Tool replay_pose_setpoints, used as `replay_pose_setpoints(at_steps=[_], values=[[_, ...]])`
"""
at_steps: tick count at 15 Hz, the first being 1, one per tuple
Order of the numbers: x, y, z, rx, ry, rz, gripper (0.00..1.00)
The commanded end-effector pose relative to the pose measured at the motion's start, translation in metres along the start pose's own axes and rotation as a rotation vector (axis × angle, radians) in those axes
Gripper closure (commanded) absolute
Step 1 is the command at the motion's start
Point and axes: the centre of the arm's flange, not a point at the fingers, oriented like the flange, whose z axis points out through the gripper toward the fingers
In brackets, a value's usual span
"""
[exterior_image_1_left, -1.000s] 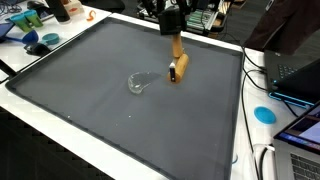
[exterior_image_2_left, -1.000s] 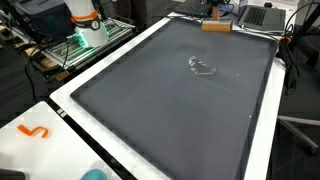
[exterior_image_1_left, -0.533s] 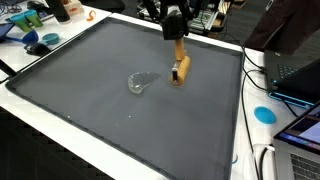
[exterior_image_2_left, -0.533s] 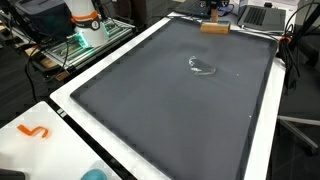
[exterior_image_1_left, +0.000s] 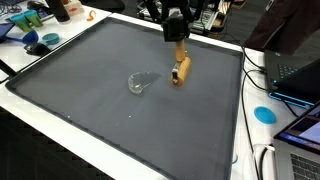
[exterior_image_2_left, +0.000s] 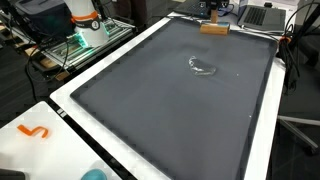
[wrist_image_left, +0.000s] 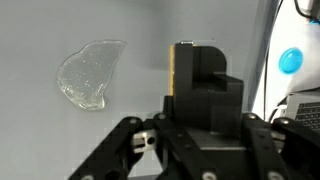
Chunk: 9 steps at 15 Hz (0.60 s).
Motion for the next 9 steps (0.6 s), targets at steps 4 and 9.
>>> replay_pose_setpoints(at_steps=[4,9], values=[[0.004,0.004,-0.008,-0.068,-0.016,0.031,0.76],[0.004,0.015,-0.014,-0.126,-0.031,0.058,0.76]])
